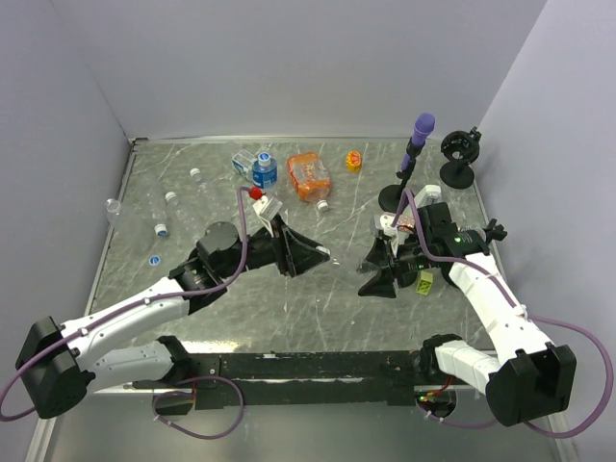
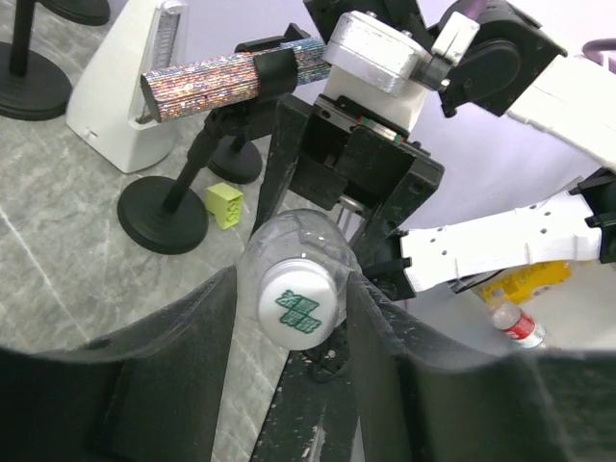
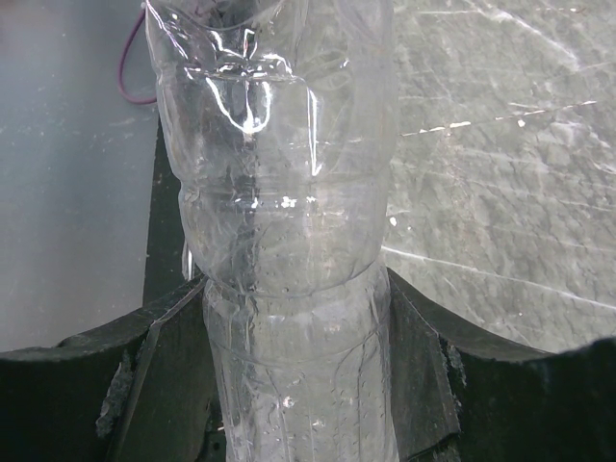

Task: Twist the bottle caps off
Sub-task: Unscrew the bottle cap from the plastic bottle.

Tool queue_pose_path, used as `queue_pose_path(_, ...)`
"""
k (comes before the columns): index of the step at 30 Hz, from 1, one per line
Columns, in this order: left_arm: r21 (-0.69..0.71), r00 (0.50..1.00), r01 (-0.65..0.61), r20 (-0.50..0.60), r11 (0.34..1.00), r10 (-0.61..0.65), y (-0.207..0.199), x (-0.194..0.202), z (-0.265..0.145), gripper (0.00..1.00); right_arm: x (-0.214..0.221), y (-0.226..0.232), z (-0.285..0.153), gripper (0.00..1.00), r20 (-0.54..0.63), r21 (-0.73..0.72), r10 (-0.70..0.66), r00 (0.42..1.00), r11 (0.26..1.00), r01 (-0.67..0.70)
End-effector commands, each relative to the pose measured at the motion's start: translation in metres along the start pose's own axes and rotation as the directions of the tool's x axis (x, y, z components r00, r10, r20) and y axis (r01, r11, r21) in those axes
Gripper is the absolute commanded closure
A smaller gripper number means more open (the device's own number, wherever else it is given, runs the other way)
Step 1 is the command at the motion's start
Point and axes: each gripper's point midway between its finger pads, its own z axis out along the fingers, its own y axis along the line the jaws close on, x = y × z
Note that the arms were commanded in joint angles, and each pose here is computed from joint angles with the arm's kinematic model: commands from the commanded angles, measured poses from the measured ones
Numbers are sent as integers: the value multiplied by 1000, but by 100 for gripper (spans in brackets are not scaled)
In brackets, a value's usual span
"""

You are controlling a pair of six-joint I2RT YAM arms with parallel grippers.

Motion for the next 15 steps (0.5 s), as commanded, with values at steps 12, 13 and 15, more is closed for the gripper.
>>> queue_pose_path(12,-191,905,426,84,884,-417,8,-22,7,99,3,-14,1,79,5,53,0,1000,999,0)
queue_pose_path(13,-217,869,494,104,842,-483,11,-21,8,99,4,-15,1,79,5,63,-3,1000,998,3)
queue_pose_path(15,-281,755,652,155,705,-637,20,-17,10,99,4,-19,1,80,4,84,-6,1000,996,6)
